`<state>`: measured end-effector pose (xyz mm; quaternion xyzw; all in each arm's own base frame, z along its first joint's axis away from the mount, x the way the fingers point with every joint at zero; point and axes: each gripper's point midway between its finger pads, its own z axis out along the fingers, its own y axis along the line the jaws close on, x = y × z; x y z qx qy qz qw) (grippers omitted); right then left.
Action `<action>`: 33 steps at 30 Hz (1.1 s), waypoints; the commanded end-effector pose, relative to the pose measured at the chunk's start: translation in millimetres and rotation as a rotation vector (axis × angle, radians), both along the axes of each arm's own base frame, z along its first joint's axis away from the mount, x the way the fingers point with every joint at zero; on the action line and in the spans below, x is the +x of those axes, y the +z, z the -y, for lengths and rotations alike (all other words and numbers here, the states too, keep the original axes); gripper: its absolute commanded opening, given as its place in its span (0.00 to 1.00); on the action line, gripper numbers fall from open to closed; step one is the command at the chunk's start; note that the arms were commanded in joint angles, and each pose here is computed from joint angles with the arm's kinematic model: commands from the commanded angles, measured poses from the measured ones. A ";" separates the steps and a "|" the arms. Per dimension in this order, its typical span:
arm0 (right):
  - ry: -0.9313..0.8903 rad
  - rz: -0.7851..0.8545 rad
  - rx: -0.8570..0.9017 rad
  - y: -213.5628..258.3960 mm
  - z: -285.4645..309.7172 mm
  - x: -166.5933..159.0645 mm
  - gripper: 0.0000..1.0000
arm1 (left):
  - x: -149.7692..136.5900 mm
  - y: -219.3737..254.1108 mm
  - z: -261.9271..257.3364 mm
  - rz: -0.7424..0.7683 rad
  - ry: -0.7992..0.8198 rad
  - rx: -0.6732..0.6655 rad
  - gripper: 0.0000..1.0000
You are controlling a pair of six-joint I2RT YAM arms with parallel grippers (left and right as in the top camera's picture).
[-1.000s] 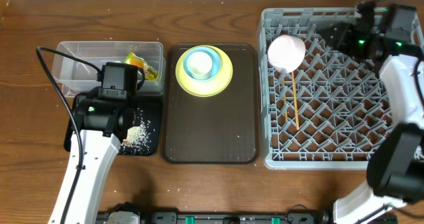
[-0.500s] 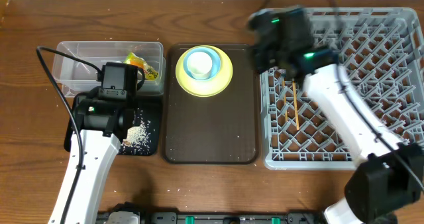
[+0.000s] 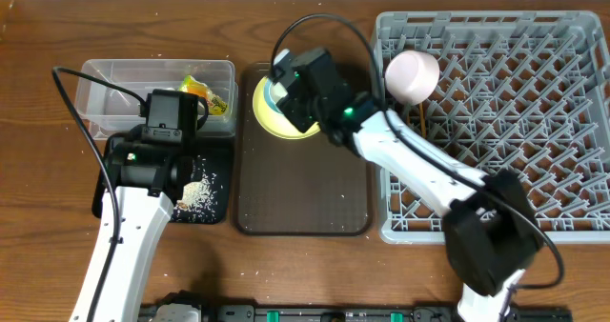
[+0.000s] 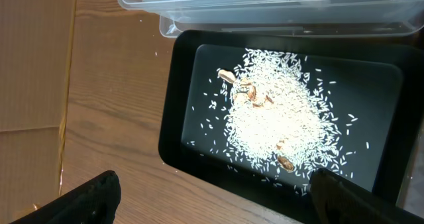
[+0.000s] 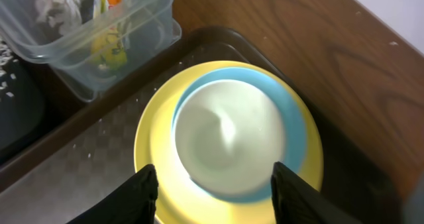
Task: Sort waste into correct bins and load items into the dishwasher rack
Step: 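Move the right gripper to the white cup in the yellow plate stack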
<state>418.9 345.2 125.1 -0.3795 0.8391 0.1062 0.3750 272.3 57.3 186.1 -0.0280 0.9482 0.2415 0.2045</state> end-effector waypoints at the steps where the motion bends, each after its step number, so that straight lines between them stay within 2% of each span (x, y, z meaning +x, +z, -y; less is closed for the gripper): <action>1: 0.028 0.004 -0.034 -19.6 -11.9 -3.0 0.54 | 0.8 3.6 -2.9 0.004 0.004 0.013 0.94; 7: 0.083 -0.011 -0.032 -24.3 -31.4 -21.2 0.49 | 0.9 3.7 -2.9 0.005 0.004 0.013 0.94; 11: 0.112 -0.047 -0.065 -32.8 -36.5 -38.3 0.42 | 0.8 3.6 -2.9 0.004 0.004 0.013 0.94; 16: 0.123 -0.126 -0.142 -64.4 -29.9 -53.0 0.43 | 0.8 3.6 -2.9 0.004 0.004 0.013 0.94; 22: 0.111 -0.170 -0.190 -100.3 -24.0 -51.5 0.44 | 0.9 3.6 -2.8 0.005 0.004 0.013 0.94; 27: 0.094 -0.153 -0.180 -104.3 -22.9 -41.8 0.46 | 0.9 3.7 -2.9 0.005 0.004 0.013 0.94; 29: 0.094 -0.148 -0.176 -104.5 -24.0 -40.8 0.44 | 0.8 3.6 -2.9 0.004 0.004 0.013 0.94; 33: 0.094 -0.157 -0.183 -106.1 -22.3 -42.6 0.28 | 0.8 3.6 -2.9 0.004 0.004 0.013 0.94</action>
